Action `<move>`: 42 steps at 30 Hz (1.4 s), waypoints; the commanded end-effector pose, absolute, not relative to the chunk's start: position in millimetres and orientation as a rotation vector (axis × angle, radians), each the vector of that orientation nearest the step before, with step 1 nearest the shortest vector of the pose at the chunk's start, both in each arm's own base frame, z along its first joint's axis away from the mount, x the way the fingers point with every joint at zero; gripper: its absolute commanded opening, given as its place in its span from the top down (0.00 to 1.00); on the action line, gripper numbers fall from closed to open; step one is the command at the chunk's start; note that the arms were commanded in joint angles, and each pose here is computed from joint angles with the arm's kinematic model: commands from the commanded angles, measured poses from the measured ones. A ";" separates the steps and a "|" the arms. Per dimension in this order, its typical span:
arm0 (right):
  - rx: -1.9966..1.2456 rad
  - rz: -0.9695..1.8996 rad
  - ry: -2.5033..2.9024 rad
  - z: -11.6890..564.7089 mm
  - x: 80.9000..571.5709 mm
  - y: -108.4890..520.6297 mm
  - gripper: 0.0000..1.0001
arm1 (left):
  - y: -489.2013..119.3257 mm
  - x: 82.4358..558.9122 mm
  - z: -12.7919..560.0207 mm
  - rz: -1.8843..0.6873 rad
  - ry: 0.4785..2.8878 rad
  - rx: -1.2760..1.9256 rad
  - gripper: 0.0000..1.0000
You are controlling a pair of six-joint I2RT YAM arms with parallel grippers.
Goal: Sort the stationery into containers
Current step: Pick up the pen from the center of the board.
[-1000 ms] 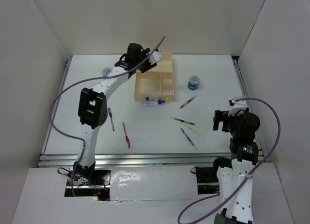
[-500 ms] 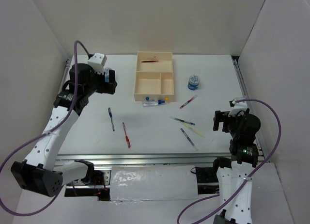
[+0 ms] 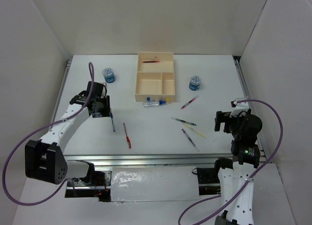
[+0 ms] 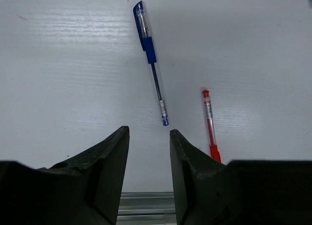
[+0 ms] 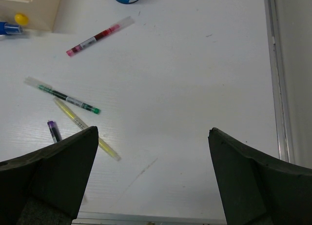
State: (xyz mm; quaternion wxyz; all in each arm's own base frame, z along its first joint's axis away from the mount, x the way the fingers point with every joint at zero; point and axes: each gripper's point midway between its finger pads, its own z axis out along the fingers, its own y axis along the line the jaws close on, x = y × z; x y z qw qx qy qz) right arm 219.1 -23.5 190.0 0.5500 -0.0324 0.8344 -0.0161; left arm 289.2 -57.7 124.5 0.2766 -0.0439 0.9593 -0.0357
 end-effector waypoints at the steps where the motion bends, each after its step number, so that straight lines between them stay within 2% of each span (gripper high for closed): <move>1: -0.068 -0.051 1.937 207.0 221.2 -25.4 0.00 | -53.6 296.8 118.3 -0.079 2.591 -0.210 0.49; 10: -0.063 -0.054 1.941 206.7 221.9 -26.3 0.00 | -64.9 305.5 75.8 -0.149 2.719 -0.214 0.51; 22: -0.058 -0.055 1.948 205.8 222.2 -27.2 0.00 | -67.0 317.2 33.3 -0.117 2.793 -0.204 0.50; 27: -0.034 -0.050 1.928 210.5 223.6 -27.4 0.00 | -65.3 319.7 17.9 -0.086 2.826 -0.203 0.53; 30: -0.052 -0.024 1.904 222.9 225.8 -22.6 0.00 | -63.3 323.3 13.6 -0.067 2.837 -0.191 0.62; 31: -0.067 -0.008 1.891 232.2 227.7 -19.7 0.00 | -62.1 324.8 12.4 -0.066 2.840 -0.188 0.70; 33: -0.074 0.018 1.881 241.7 231.4 -16.2 0.00 | -59.8 328.6 13.7 -0.071 2.837 -0.189 0.78; 34: -0.073 0.035 1.895 242.3 234.8 -15.8 0.00 | -58.7 330.5 15.2 -0.071 2.833 -0.173 0.90; 35: -0.083 0.049 1.879 252.0 237.1 -13.3 0.00 | -56.0 332.9 16.2 -0.067 2.829 -0.175 0.97; 36: -0.079 0.070 1.894 250.4 240.7 -12.0 0.00 | -55.4 340.3 22.5 -0.072 2.807 -0.170 1.00; 38: -0.077 0.083 1.906 249.0 243.0 -11.5 0.00 | -53.6 354.5 39.2 -0.081 2.748 -0.095 1.00; 41: -0.073 0.125 1.932 237.6 242.7 -6.6 0.00 | -53.0 399.5 92.5 -0.069 2.543 0.075 1.00; 42: -0.081 0.130 1.925 237.0 241.4 -5.0 0.00 | -60.0 429.1 129.8 -0.091 2.420 0.150 1.00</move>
